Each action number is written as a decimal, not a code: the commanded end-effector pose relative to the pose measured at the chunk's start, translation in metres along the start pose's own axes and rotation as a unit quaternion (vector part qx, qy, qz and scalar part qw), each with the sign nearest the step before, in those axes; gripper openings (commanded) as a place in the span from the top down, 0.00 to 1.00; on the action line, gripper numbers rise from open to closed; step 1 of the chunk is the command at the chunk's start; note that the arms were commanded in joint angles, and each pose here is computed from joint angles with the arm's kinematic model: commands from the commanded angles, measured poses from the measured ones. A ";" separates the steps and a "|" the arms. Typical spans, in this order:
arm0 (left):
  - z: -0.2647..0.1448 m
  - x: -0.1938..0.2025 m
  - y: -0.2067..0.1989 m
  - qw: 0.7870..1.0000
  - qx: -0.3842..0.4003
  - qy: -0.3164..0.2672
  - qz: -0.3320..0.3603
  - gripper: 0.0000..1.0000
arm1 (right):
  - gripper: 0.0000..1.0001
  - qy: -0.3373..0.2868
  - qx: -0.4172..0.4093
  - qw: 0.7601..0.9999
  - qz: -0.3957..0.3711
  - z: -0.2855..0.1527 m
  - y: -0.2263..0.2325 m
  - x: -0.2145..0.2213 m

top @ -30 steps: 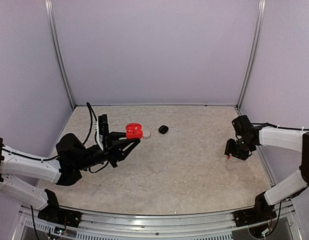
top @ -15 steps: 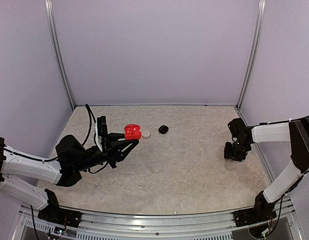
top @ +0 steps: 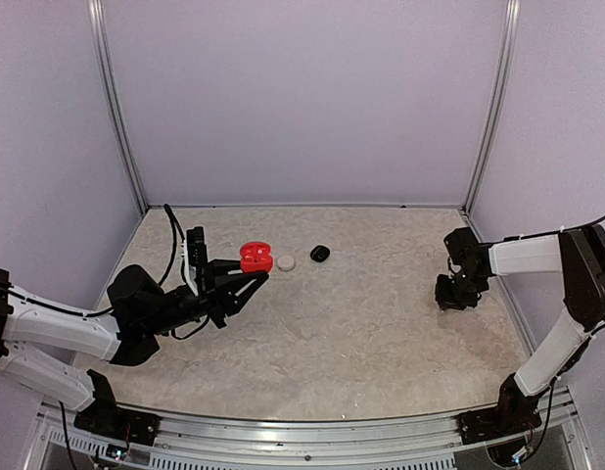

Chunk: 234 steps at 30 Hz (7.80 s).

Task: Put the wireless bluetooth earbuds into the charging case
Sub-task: Move the right earbud to the center of the board, then pick up the right earbud from the center of the board, then insert the right earbud into the right side groove of the charging case.

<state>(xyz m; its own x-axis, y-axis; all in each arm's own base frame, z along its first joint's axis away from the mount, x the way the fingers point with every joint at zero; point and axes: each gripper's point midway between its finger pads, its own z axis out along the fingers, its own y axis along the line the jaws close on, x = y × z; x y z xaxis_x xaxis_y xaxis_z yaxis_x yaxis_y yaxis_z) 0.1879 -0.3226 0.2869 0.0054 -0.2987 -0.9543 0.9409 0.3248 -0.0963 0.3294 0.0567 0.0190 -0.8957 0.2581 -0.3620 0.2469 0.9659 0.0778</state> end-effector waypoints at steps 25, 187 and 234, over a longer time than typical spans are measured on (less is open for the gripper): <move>-0.010 -0.022 -0.002 1.000 -0.005 -0.020 -0.003 1.00 | 0.89 0.153 -0.140 0.826 -0.525 -0.047 0.204 0.179; 0.022 -0.050 -0.021 0.999 0.016 -0.047 0.022 1.00 | 0.93 -0.432 -0.480 0.588 -0.487 -0.399 0.369 0.124; 0.022 -0.051 -0.022 0.998 0.020 -0.048 0.022 1.00 | 0.55 -0.428 -0.480 0.600 -0.476 -0.413 0.347 0.117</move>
<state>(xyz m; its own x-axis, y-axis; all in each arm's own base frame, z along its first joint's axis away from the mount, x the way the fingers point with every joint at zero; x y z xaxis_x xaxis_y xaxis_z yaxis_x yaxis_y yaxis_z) 0.1774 -0.3349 0.3231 0.0402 -0.3278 -0.9439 0.9468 0.3143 -0.0689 0.1653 0.4284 0.3823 0.1617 -0.1463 -0.9759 -0.9085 0.3641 -0.2051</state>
